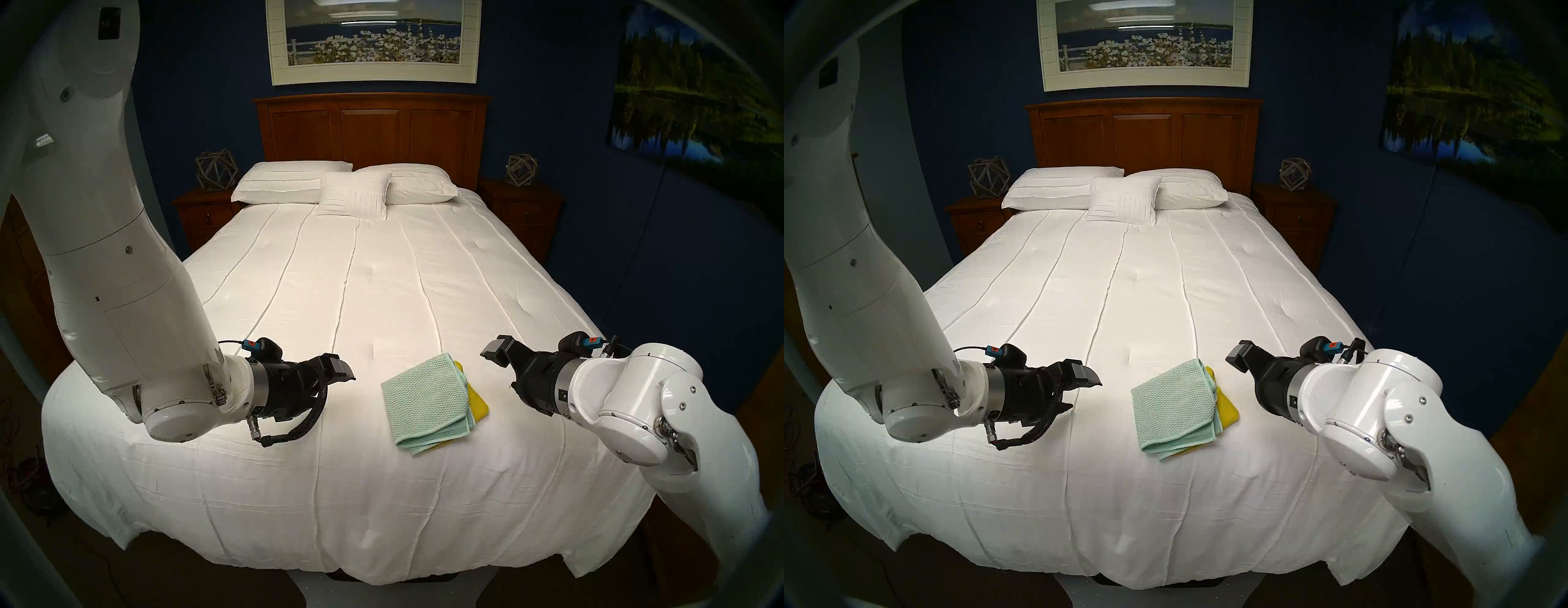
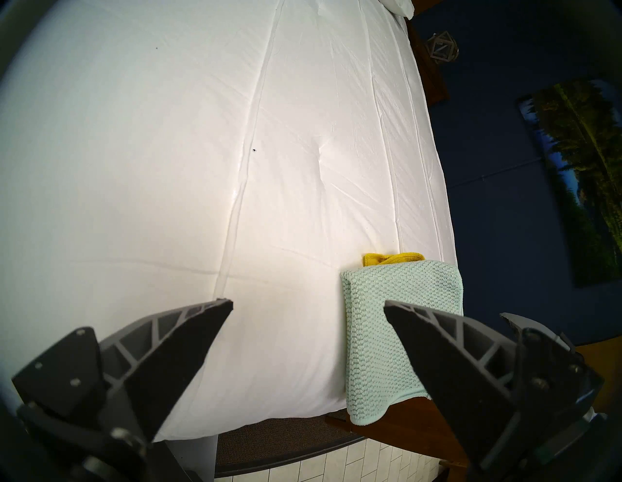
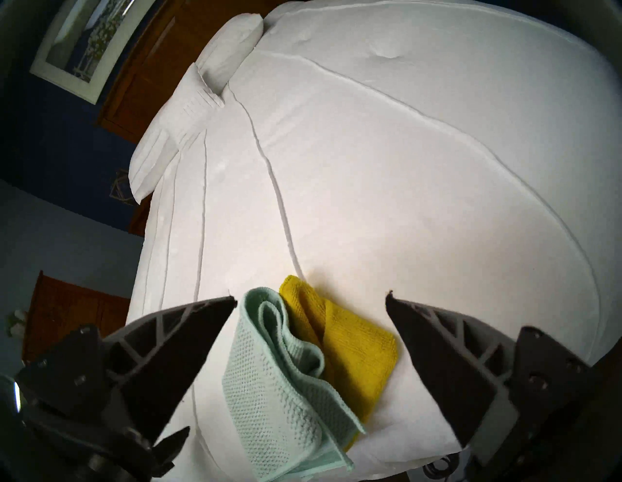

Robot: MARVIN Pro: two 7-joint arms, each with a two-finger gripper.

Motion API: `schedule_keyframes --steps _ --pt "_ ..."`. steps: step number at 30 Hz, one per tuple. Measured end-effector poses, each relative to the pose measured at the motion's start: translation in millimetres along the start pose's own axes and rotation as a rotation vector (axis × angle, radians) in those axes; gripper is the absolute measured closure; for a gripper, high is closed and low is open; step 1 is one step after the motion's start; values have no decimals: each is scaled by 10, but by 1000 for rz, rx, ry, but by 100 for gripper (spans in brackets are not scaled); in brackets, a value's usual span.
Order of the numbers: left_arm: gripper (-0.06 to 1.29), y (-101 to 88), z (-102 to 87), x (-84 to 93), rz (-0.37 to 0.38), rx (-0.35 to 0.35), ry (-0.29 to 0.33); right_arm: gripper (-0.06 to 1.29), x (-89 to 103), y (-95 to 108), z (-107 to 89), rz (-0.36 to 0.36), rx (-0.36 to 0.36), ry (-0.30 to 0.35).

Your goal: Fold the hand towels twice and stack them up

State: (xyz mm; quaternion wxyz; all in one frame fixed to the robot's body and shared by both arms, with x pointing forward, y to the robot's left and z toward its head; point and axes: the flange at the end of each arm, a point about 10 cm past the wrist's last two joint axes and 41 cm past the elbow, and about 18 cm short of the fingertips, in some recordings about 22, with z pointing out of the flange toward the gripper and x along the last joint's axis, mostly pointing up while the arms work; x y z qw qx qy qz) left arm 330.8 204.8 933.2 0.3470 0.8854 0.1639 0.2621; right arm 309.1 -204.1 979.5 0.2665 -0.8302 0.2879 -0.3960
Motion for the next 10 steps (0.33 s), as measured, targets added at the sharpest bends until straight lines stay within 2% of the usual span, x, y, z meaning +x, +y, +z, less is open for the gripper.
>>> schedule_keyframes --steps 3,10 --pt "-1 0 0 0 0 0 0 0 5 23 -13 40 4 25" --pt "-1 0 0 0 0 0 0 0 -23 77 -17 80 7 48"
